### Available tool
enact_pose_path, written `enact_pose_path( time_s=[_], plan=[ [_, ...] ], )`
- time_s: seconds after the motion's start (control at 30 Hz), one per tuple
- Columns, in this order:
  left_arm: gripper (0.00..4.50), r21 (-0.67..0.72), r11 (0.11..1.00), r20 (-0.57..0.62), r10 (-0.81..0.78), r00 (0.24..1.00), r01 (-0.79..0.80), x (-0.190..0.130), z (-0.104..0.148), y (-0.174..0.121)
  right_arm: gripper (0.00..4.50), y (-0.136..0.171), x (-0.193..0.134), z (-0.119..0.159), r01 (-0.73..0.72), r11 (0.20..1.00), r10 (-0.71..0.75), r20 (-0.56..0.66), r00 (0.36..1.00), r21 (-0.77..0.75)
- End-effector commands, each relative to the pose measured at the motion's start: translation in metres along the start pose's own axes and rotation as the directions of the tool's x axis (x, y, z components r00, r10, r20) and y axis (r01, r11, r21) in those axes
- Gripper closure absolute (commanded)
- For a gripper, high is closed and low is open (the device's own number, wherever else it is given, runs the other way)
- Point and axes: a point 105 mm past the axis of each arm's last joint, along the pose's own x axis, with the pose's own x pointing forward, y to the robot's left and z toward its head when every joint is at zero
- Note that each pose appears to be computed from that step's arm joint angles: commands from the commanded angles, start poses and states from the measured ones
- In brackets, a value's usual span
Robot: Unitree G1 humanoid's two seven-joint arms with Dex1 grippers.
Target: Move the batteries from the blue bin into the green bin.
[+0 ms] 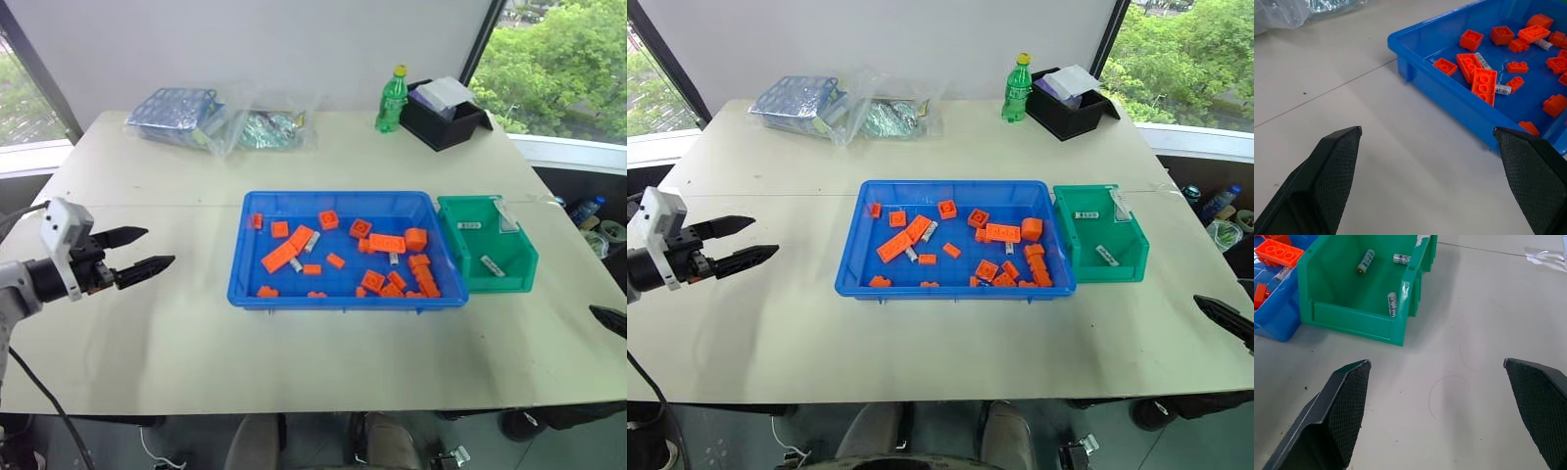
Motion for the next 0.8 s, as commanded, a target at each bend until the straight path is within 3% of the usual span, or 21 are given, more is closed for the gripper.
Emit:
enact_pose_path(
  time_s=[0.03,0.6,0.8],
  plan=[
    [0.0,0.03,1.0,0.027,0.007,1.0,-0.008,-0.001,0.009,0.002,0.01,0.0,-0.002,0.018,0.018,0.999,-0.016,0.06,0.998,-0.04],
    [0.0,0.033,0.997,0.026,-0.065,0.998,0.064,0.006,0.014,-0.011,0.01,0.009,0.016,0.027,-0.015,0.997,0.021,0.073,0.997,-0.07],
    [0.0,0.059,0.99,0.021,-0.127,0.992,0.125,0.011,0.02,-0.023,0.01,0.042,0.045,0.051,-0.179,0.972,0.193,0.082,0.978,-0.151]
  ],
)
